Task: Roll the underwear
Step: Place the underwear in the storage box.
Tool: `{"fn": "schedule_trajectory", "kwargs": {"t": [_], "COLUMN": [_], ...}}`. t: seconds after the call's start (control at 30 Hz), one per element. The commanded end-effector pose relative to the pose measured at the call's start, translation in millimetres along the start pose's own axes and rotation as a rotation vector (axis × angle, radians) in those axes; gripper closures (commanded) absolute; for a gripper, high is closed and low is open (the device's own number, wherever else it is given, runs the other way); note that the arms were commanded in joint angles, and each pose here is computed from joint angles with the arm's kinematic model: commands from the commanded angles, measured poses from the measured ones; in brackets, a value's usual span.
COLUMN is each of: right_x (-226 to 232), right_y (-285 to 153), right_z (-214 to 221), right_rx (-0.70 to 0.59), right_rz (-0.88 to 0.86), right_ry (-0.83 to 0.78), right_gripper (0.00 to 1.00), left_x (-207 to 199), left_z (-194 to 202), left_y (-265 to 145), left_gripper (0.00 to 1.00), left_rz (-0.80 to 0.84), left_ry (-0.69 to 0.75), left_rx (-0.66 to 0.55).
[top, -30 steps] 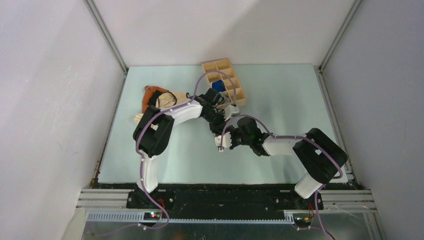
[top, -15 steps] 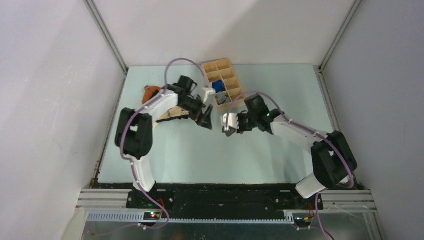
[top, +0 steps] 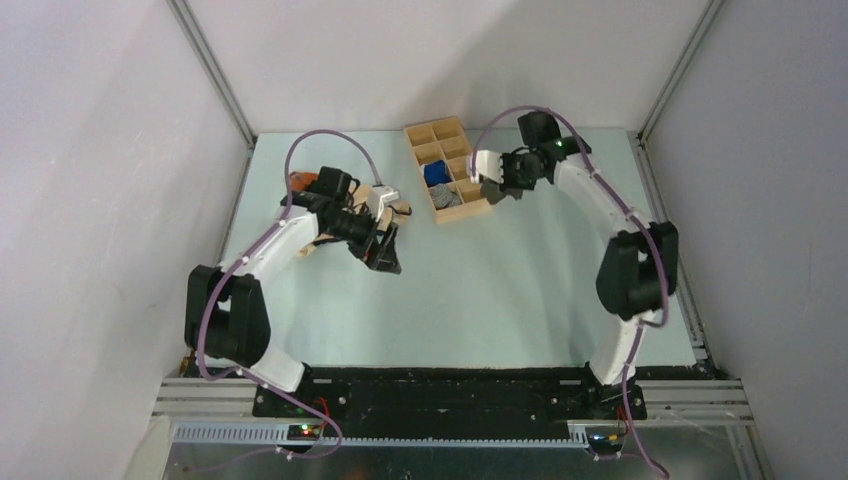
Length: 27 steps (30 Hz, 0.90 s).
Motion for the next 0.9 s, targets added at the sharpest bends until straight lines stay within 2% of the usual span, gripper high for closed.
{"fn": "schedule_trajectory", "kwargs": {"t": [0.0, 0.23, 0.4, 0.63, 0.87], "right_x": [-32, -53, -43, -29, -36], "right_y": [20, 54, 75, 109, 137], "right_z": [28, 15, 5, 18, 6], "right_rx": [0.111, 0.118, 0.107, 0.174, 0.139], "right_rz": [-0.024, -0.059, -0.133, -0.193, -0.188], "right_ry": [-0.065, -0.133, -0.153, -0.213, -0.254], "right_gripper": [1.0, 1.0, 1.0, 1.0, 1.0], "left_x": [-10, -3, 2, 6, 9], "left_z": [5, 15, 20, 21, 24], "left_y": [-14, -20, -25, -29, -31], "left_gripper": [0.01, 0.01, 0.01, 0.01, 0.01], "left_rz": [-0.033, -0.101, -0.145, -0.172, -0.176], "left_ry": [0.03, 0.035, 0.04, 0.037, 0.024], "left_rx": [-0.02, -0.005, 0.003, 0.001, 0.019]}}
Point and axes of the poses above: each gripper's point midway between its finger pads, its own y axis out along the fingers, its own x axis along the line the jaws close on, z = x × y, the point moved 1 cm from there along -y, back along the fingers
